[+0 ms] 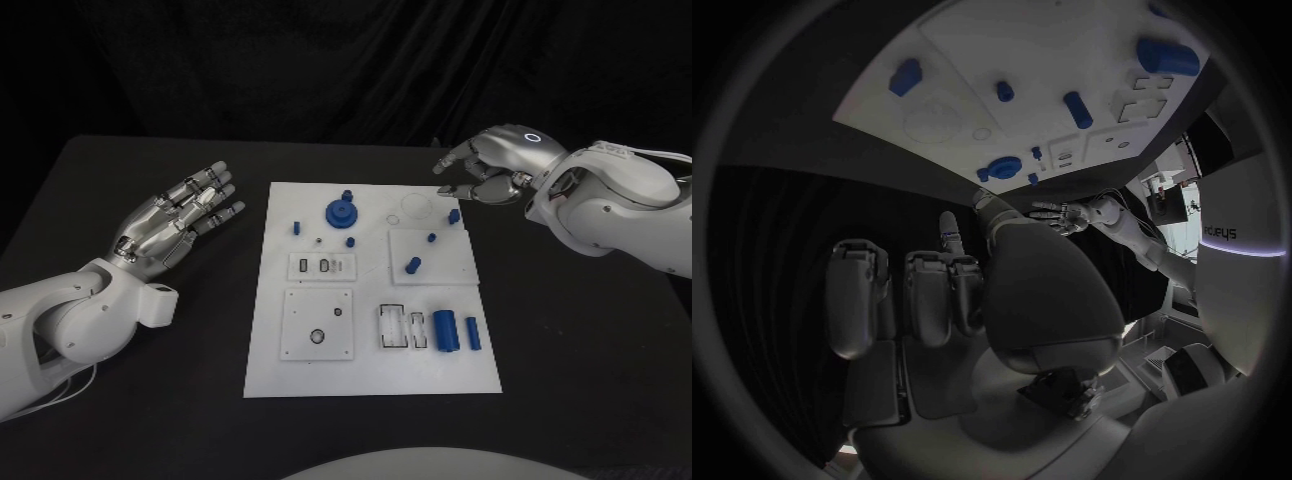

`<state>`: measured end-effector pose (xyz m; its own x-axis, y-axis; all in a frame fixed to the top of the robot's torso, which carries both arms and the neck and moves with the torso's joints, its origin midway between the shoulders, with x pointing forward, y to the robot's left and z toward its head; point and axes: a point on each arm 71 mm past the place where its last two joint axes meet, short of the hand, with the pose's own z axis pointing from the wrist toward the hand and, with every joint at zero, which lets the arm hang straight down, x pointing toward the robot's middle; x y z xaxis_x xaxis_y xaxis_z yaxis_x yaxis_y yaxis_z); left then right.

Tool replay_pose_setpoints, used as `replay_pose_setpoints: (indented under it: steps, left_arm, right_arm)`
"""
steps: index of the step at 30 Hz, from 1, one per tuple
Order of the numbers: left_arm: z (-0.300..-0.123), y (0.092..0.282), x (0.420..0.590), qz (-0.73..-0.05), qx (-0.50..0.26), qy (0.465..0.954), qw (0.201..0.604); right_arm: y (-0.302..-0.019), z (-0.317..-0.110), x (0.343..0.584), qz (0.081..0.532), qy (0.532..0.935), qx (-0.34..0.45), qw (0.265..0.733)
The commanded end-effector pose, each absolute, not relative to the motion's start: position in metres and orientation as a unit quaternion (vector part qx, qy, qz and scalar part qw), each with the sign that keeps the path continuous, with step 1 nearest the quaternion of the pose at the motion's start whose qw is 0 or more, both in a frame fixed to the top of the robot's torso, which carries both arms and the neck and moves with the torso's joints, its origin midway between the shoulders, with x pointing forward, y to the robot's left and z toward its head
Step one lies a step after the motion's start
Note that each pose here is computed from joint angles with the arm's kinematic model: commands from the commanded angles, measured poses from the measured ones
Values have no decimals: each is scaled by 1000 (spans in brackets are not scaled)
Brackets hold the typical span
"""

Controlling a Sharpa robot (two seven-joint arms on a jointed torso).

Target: Assemble the parts on the task board

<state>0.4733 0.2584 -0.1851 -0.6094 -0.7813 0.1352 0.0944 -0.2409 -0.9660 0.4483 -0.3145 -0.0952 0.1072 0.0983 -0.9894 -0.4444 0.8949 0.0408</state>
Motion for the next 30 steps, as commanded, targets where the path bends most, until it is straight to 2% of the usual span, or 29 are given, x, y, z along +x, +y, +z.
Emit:
replay_pose_setpoints:
  steps: [1, 10, 19, 30]
  left_arm:
    - [-180, 257, 472, -746, -307, 502, 311]
    - [-181, 257, 471, -745, -309, 503, 310]
    - [-182, 256, 471, -746, -309, 504, 308]
    - [-183, 257, 471, -744, -310, 505, 308]
  right_arm:
    - [-328, -102, 445, 174, 647, -104, 735]
    - [-352, -120, 444, 149, 666, -85, 726]
    - [-352, -137, 445, 143, 687, -83, 708]
    - [-352, -145, 449, 130, 703, -77, 695]
